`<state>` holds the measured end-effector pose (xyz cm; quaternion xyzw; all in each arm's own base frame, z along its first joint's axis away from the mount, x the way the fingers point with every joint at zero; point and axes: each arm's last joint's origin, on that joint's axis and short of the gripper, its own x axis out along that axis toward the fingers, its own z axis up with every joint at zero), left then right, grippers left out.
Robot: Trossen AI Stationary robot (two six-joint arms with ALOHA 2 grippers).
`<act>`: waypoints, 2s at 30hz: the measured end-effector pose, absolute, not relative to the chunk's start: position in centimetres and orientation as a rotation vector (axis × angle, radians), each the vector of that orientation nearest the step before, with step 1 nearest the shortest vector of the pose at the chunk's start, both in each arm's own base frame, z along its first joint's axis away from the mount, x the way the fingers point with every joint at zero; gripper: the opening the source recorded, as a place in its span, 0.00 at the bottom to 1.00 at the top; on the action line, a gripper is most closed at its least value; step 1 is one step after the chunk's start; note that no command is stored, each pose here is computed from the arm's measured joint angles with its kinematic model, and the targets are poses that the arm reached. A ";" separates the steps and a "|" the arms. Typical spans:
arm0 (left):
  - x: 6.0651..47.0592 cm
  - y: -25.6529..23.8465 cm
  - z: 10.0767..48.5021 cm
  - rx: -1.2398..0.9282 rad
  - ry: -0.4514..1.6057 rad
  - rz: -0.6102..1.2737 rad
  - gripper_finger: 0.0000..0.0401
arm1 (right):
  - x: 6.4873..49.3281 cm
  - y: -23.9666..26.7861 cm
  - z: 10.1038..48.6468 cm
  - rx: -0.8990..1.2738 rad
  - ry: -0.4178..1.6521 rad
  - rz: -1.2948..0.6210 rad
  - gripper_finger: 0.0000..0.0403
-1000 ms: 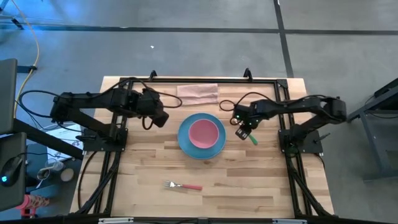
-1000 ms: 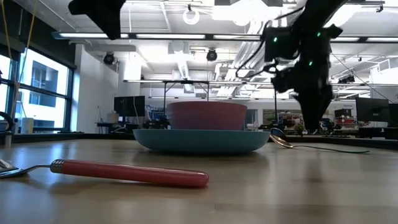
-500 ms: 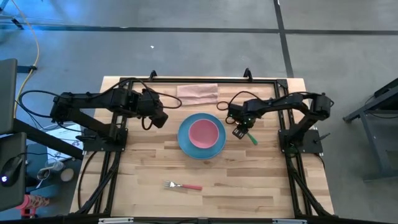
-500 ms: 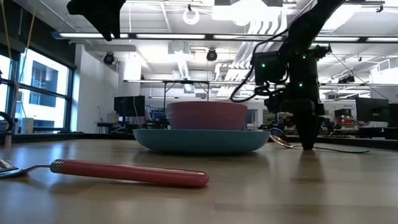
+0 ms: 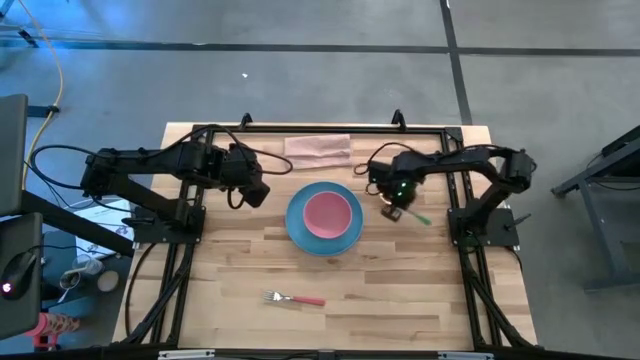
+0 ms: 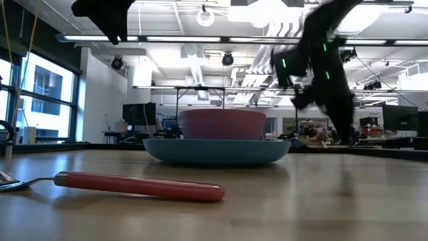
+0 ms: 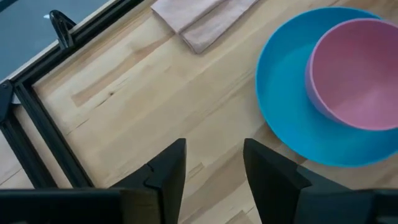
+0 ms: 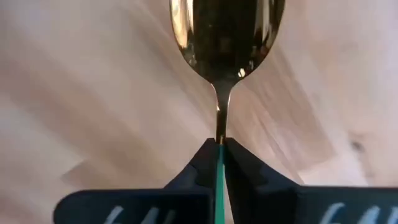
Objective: Set table place
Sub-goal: Put the spoon into the bowl
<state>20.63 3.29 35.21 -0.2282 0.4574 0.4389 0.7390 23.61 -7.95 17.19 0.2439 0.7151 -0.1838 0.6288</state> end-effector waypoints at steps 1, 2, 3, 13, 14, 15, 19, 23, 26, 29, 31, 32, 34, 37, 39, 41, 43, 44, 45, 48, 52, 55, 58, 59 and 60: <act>20.6 3.3 35.2 -0.501 1.006 0.961 0.38 | 23.9 -8.0 18.7 0.548 1.613 -0.410 0.00; 20.6 3.3 35.2 -0.502 1.011 0.959 0.38 | 23.9 -8.1 20.3 0.540 1.602 -0.405 0.00; 20.6 3.2 35.2 -0.506 1.015 0.954 0.38 | 23.7 -7.9 21.8 0.538 1.624 -0.401 0.00; 20.0 3.1 35.5 -0.491 1.022 0.931 0.38 | 26.0 -6.7 36.2 0.435 1.399 -0.358 0.00; 19.8 3.1 35.6 -0.492 1.019 0.930 0.38 | 26.5 -6.4 36.8 0.425 1.379 -0.342 0.00; 19.7 3.1 35.7 -0.493 1.022 0.931 0.38 | 27.2 -6.2 37.3 0.415 1.371 -0.327 0.00; 19.0 3.0 36.0 -0.496 1.017 0.932 0.38 | 30.8 -4.9 37.2 0.360 1.372 -0.263 0.00; 18.6 3.0 36.2 -0.500 1.004 0.928 0.38 | 34.7 -3.8 34.9 0.312 1.435 -0.185 0.00; 18.2 3.0 36.3 -0.499 1.007 0.929 0.38 | 37.6 -3.1 32.0 0.288 1.511 -0.114 0.00; 18.2 2.9 36.4 -0.501 1.011 0.927 0.38 | 39.5 -2.7 29.2 0.274 1.582 -0.060 0.00; 18.1 2.9 36.3 -0.499 1.016 0.928 0.38 | 40.4 -2.6 27.4 0.271 1.627 -0.045 0.00; 18.1 2.9 36.3 -0.498 1.017 0.927 0.38 | 40.8 -2.6 26.6 0.274 1.650 -0.040 0.00; 18.1 2.9 36.3 -0.490 1.021 0.922 0.38 | 41.4 -2.7 25.0 0.275 1.689 -0.041 0.00; 18.1 2.9 36.3 -0.487 1.022 0.919 0.38 | 42.0 -2.9 23.2 0.274 1.732 -0.038 0.00; 18.1 2.9 36.3 -0.486 1.022 0.920 0.38 | 42.4 -3.0 22.1 0.271 1.748 -0.033 0.00; 18.1 2.9 36.3 -0.487 1.022 0.919 0.38 | 42.8 -3.0 21.2 0.269 1.755 -0.027 0.00; 18.1 2.9 36.3 -0.487 1.022 0.920 0.38 | 42.9 -3.0 20.7 0.267 1.768 -0.022 0.00; 18.1 2.9 36.4 -0.487 1.021 0.919 0.38 | 43.0 -3.0 20.6 0.266 1.770 -0.014 0.00; 18.1 2.9 36.3 -0.487 1.021 0.919 0.38 | 43.0 -3.0 20.5 0.266 1.768 -0.012 0.00; 18.2 2.9 36.4 -0.488 1.017 0.918 0.38 | 43.3 -3.0 20.5 0.268 1.742 -0.008 0.00; 18.2 2.9 36.4 -0.489 1.013 0.916 0.38 | 43.3 -3.2 20.8 0.280 1.728 -0.002 0.00; 18.2 2.9 36.4 -0.489 1.013 0.917 0.38 | 43.4 -3.2 20.9 0.275 1.719 0.008 0.00; 18.2 2.9 36.4 -0.489 1.013 0.917 0.38 | 43.6 -3.2 21.3 0.270 1.699 0.015 0.01; 18.2 2.9 36.4 -0.489 1.013 0.917 0.38 | 43.7 -3.2 21.5 0.268 1.690 0.016 0.02; 18.2 2.9 36.4 -0.490 1.013 0.917 0.38 | 43.7 -3.2 21.7 0.267 1.681 0.017 0.03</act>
